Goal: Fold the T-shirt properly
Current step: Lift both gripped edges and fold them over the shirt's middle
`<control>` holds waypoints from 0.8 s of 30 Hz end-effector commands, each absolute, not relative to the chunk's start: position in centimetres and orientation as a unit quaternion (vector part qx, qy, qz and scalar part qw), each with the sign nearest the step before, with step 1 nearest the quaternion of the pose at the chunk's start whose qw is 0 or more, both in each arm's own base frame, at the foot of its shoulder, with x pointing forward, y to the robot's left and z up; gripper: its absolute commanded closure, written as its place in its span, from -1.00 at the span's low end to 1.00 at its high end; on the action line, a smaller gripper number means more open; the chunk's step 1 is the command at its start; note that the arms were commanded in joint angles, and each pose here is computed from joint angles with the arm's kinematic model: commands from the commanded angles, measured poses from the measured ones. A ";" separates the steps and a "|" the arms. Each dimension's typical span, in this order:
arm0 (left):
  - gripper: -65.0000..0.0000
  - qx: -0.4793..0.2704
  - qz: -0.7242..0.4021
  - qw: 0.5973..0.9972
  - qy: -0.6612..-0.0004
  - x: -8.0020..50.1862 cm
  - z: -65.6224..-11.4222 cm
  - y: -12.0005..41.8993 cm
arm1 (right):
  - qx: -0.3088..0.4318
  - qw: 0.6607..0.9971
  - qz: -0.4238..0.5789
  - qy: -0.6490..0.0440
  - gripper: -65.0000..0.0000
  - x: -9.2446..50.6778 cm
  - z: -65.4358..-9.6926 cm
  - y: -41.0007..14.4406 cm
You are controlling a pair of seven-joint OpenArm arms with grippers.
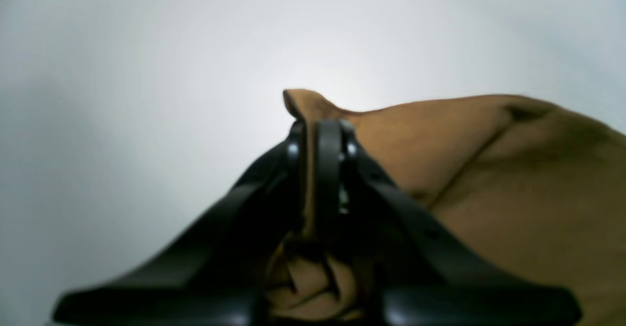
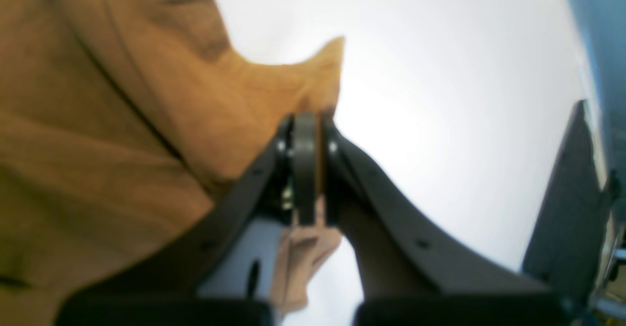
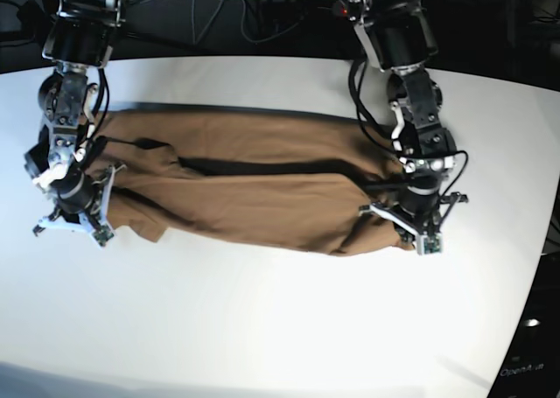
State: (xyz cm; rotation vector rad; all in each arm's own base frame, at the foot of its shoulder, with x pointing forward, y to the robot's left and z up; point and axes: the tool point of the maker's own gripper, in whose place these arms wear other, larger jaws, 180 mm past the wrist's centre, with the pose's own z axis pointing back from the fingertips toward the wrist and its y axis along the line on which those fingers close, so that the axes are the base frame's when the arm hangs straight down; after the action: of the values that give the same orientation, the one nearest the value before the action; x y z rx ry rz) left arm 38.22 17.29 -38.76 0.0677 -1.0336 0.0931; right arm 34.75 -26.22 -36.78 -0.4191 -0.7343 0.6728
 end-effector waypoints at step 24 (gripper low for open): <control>0.88 0.018 0.031 0.840 -0.541 34.7 -34.1 17.9 | -0.250 0.828 0.344 -0.365 0.97 29.1 -33.3 -26.7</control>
State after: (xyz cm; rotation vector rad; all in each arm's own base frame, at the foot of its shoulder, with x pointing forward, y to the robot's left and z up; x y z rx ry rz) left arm 33.76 17.88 -35.82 0.0372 -1.0799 0.0632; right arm 28.31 -26.54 -34.76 -0.5052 -0.7277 0.7275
